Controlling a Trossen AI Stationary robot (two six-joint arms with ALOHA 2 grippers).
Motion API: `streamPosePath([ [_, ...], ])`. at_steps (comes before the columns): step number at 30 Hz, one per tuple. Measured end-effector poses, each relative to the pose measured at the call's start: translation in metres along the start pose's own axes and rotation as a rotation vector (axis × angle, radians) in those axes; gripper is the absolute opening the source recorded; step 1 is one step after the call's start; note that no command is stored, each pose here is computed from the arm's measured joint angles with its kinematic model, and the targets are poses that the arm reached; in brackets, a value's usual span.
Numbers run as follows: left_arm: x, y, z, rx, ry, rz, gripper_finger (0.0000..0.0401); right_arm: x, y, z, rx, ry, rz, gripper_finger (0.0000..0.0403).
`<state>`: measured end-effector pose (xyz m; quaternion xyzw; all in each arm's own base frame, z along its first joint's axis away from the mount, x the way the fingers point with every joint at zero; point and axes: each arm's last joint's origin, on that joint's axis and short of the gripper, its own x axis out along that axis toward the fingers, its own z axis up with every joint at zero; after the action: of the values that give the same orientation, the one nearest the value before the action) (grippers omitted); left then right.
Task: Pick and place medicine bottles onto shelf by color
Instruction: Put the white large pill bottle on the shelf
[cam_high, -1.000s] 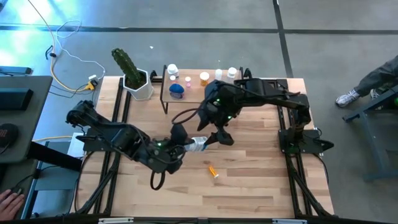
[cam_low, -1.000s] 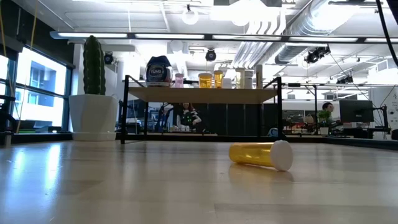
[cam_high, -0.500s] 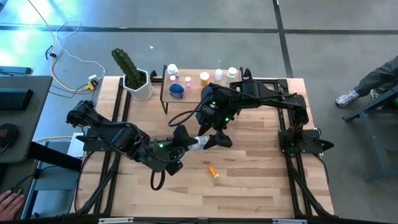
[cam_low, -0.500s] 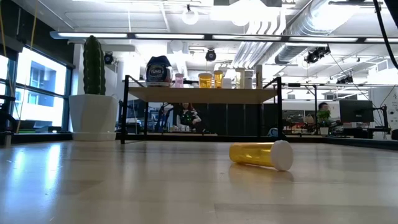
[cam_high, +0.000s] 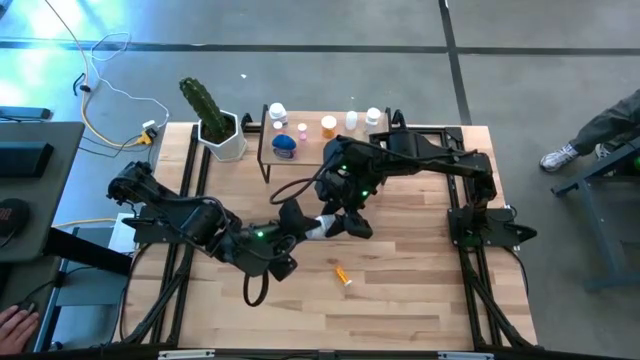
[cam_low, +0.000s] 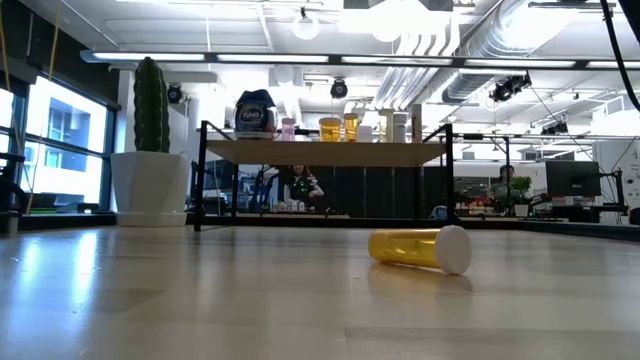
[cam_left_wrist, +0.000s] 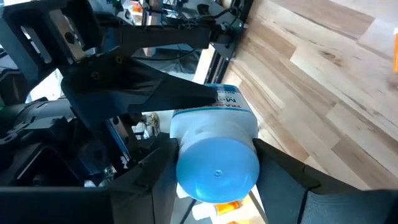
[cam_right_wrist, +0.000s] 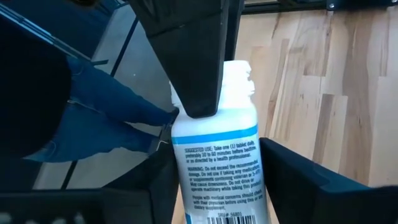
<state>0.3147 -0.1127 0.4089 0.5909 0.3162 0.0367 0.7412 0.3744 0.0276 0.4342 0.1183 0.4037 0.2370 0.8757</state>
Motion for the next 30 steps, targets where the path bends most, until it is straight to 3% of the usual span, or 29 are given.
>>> streamPosePath([
  [7,0.002,0.001,-0.003,0.001,0.014,-0.003,0.0175,0.0,0.0,0.0,0.002,0.002,-0.007,0.0162],
  [15,0.005,0.002,-0.005,-0.028,0.027,0.001,0.0223,0.0,0.0,-0.001,0.044,0.013,-0.023,0.0158],
  [21,0.005,0.002,-0.006,-0.214,0.058,0.023,0.0254,-0.003,0.001,-0.003,0.045,0.014,-0.066,0.0158],
  [30,0.004,0.003,-0.006,-0.429,0.065,0.047,0.0253,-0.034,0.011,-0.01,0.01,-0.014,-0.276,0.016],
])
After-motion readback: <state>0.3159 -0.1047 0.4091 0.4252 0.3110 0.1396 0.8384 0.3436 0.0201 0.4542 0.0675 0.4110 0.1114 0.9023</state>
